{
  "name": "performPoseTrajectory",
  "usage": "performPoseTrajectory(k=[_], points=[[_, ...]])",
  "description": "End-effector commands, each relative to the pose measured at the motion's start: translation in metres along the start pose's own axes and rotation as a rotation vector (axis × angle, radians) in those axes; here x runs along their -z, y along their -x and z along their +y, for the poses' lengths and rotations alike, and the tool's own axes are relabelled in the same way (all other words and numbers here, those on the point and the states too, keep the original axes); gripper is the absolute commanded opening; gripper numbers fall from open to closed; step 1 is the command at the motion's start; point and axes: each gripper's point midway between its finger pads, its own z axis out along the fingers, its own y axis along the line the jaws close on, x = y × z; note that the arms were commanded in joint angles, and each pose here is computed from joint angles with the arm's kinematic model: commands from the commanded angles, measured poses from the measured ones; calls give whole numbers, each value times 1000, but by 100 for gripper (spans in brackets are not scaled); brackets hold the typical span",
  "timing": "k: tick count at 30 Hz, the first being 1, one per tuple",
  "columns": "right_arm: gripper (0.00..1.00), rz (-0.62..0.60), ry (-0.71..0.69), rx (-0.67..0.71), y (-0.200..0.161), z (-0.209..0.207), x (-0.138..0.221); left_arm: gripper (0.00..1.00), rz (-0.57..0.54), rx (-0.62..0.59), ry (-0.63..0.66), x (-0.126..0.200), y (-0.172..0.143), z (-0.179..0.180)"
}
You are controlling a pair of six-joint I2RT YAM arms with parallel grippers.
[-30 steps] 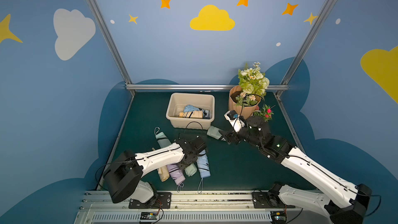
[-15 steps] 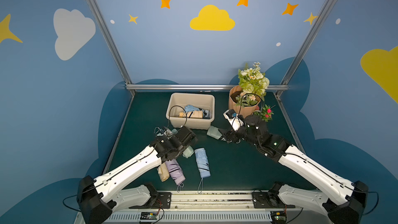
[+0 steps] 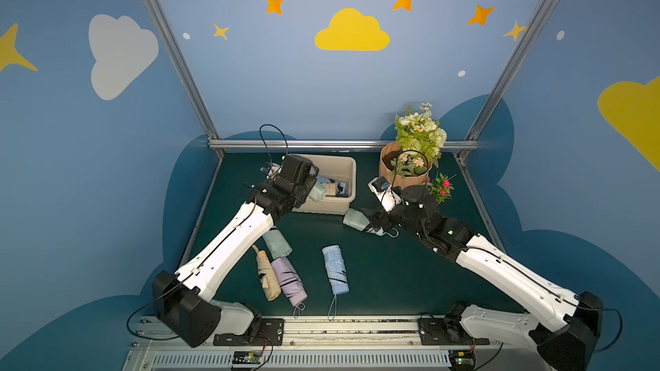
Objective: Put the umbrella into the storage box
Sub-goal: Place the umbrella in the storage box.
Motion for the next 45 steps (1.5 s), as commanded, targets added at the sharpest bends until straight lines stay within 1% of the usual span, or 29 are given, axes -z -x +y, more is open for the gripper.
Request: performPoseTrajectory(k=[1, 5, 10, 15, 18, 22, 23, 24, 26, 28, 30, 33, 37, 40, 45], points=[[88, -68, -40, -10, 26, -10, 4, 50, 3, 56, -75, -16, 3, -40], [88, -77, -78, -16, 28, -17, 11, 50, -3, 144, -23, -52, -4, -46], [88, -70, -131, -32, 24, -26, 26, 51, -21, 209, 59, -99, -12, -39], [88, -55, -172, -53, 12, -33, 41, 51, -43, 293, 146, -141, -21, -19], [88, -53, -193, -66, 8, -37, 49, 51, -33, 340, 203, -160, -31, -2], [88, -56, -177, -78, 5, -34, 55, 52, -37, 376, 282, -174, -39, 23], [88, -58, -165, -81, 5, -32, 56, 55, -37, 380, 295, -176, -40, 27], [88, -59, -153, -79, 5, -31, 57, 60, -35, 383, 299, -176, -41, 27], [89, -61, -133, -81, 4, -27, 58, 74, -34, 375, 300, -177, -41, 27], [89, -58, -123, -84, 3, -25, 58, 84, -36, 359, 290, -177, -39, 22], [89, -53, -116, -86, 2, -24, 57, 90, -41, 345, 275, -174, -35, 16], [89, -46, -101, -83, 1, -21, 54, 94, -55, 330, 245, -167, -26, 5], [89, -40, -66, -79, 2, -14, 47, 95, -71, 309, 195, -150, -11, -9], [90, -34, -22, -86, 2, -6, 39, 96, -94, 289, 159, -130, 6, -19], [89, -18, 33, -103, 2, 5, 26, 96, -134, 289, 104, -92, 30, -24]])
